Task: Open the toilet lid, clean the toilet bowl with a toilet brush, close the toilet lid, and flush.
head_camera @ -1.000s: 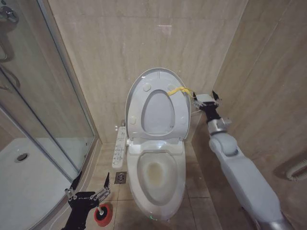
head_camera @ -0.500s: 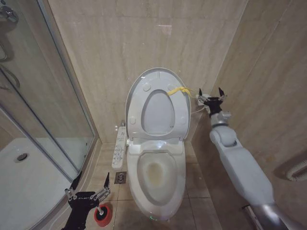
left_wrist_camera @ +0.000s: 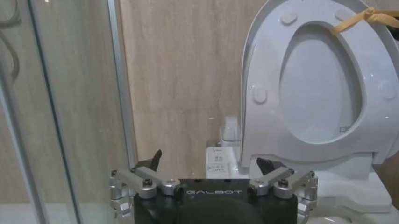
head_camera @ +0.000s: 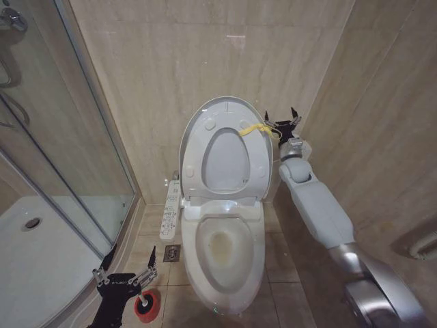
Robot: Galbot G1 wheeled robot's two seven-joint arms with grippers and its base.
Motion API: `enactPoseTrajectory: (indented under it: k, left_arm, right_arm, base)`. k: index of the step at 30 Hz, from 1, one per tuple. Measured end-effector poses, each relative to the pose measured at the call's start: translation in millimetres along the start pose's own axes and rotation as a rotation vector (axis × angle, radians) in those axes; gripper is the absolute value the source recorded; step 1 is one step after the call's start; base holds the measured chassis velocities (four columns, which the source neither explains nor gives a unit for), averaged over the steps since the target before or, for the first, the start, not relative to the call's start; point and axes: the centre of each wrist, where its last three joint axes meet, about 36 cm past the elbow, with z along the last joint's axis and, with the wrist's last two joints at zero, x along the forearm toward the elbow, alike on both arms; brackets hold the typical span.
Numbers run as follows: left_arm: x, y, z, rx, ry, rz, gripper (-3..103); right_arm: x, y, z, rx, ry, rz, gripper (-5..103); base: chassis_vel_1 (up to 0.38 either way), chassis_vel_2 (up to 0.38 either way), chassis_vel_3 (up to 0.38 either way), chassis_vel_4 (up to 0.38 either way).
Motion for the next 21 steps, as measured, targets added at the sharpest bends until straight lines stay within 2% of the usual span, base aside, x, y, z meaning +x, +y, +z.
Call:
enactPoseTrajectory:
  k: [4,10,11,14,16,17,20,21]
  left_arm:
    - [0,0.0,0,0.000,0.000,0.000,100]
    - [0,0.0,0,0.000,0.000,0.000,100]
    - [0,0.0,0,0.000,0.000,0.000,100]
    - [0,0.0,0,0.000,0.000,0.000,100]
    - [0,0.0,0,0.000,0.000,0.000,100]
    - [0,0.0,0,0.000,0.000,0.000,100]
    - [0,0.0,0,0.000,0.000,0.000,100]
    - [0,0.0,0,0.000,0.000,0.000,100]
  right_arm:
    - [42,-1,-2,-0.057,0.027,-0.063,100]
    - [93,-6,-24,-0.100,0.025,-0.102,100]
    - [93,-6,-24,-0.100,0.025,-0.102,100]
    - [140,-8,-37,-0.121,0.047,-0.090,100]
    - [186,2,-45,-0.146,0.083,-0.073,100]
    - [186,2,-45,-0.146,0.083,-0.073,100]
    - [240,16,-49,-0.153,0.144,-0.030,100]
    - [240,16,-49,-0.153,0.144,-0.030,100]
  base:
    - [0.000,0.000,0.000,0.000]
    - [0.000,0.000,0.000,0.000]
    - [0.000,0.000,0.000,0.000]
    - [0.000,0.000,0.000,0.000]
    - [0.000,0.000,0.000,0.000]
    - [0.000,0.000,0.000,0.000]
    - [0.000,0.000,0.000,0.000]
    - [0.000,0.000,0.000,0.000]
